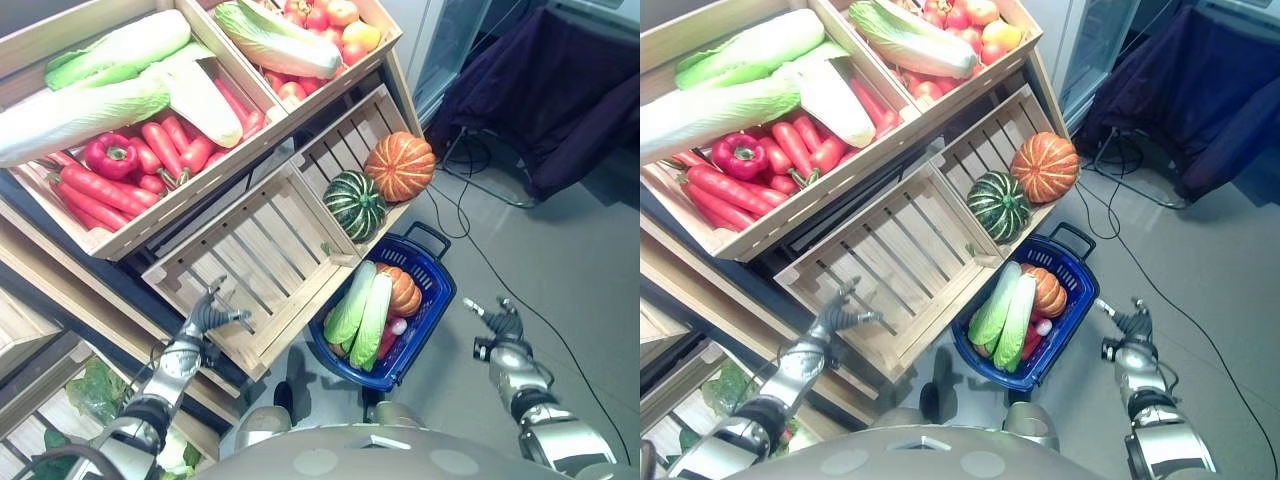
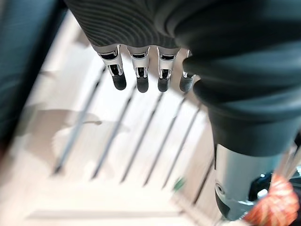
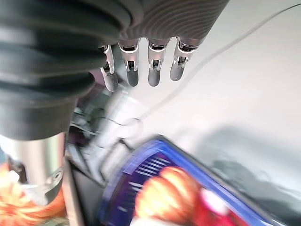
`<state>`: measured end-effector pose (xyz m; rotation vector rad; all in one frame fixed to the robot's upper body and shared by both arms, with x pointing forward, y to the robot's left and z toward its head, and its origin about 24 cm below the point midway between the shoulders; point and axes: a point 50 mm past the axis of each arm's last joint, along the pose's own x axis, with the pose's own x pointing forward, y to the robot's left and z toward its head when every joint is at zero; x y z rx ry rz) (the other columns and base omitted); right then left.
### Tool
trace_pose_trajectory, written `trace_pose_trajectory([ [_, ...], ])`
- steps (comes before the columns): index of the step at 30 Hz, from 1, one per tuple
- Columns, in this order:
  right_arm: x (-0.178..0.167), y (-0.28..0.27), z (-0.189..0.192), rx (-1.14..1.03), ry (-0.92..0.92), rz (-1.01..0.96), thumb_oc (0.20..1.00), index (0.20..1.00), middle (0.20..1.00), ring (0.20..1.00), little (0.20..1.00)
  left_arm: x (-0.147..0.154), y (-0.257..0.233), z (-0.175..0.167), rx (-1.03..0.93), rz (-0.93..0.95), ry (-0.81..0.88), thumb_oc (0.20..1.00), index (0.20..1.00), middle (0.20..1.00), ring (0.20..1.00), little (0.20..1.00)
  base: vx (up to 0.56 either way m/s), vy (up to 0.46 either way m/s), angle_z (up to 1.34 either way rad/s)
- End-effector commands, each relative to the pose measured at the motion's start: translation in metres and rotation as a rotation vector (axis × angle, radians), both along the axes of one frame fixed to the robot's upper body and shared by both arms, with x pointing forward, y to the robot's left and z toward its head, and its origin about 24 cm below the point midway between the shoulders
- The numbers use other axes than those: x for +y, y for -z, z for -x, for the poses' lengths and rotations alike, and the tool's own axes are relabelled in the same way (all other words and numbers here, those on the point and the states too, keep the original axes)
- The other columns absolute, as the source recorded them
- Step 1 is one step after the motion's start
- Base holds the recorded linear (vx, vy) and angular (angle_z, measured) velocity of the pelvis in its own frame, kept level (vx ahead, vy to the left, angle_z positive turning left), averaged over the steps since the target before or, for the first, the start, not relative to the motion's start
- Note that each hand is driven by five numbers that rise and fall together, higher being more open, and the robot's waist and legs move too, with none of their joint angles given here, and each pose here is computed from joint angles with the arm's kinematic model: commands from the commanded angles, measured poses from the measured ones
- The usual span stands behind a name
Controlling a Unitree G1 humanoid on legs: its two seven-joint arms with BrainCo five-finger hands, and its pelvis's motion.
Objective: Pick up fruits and vegetables into the basket
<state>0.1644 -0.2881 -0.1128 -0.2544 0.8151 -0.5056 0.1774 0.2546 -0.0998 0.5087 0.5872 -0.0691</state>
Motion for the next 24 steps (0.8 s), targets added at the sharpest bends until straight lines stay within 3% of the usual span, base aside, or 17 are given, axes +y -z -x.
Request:
trace_pose_trajectory([
  [1,0.001,0.003,0.002,0.051,-0.073,0.012,1.000,1.000,1.000,1.000,1.000,-0.001,0.011,0.008,0.074,0.047,-0.012,1.000,1.000,1.000,1.000,1.000,0.08,0.003,0.01],
  [11,0.023,0.036,0.055,0.351,-0.126,-0.135,1.000,1.000,1.000,1.000,1.000,-0.001,0.043,0.063,0.358,0.141,-0.131,1.000,1.000,1.000,1.000,1.000,0.02,0.005,0.00],
  [24,0.034,0.045,0.069,0.462,-0.184,-0.244,1.000,1.000,1.000,1.000,1.000,-0.005,0.050,0.075,0.453,0.186,-0.176,1.000,1.000,1.000,1.000,1.000,0.02,0.007,0.00],
])
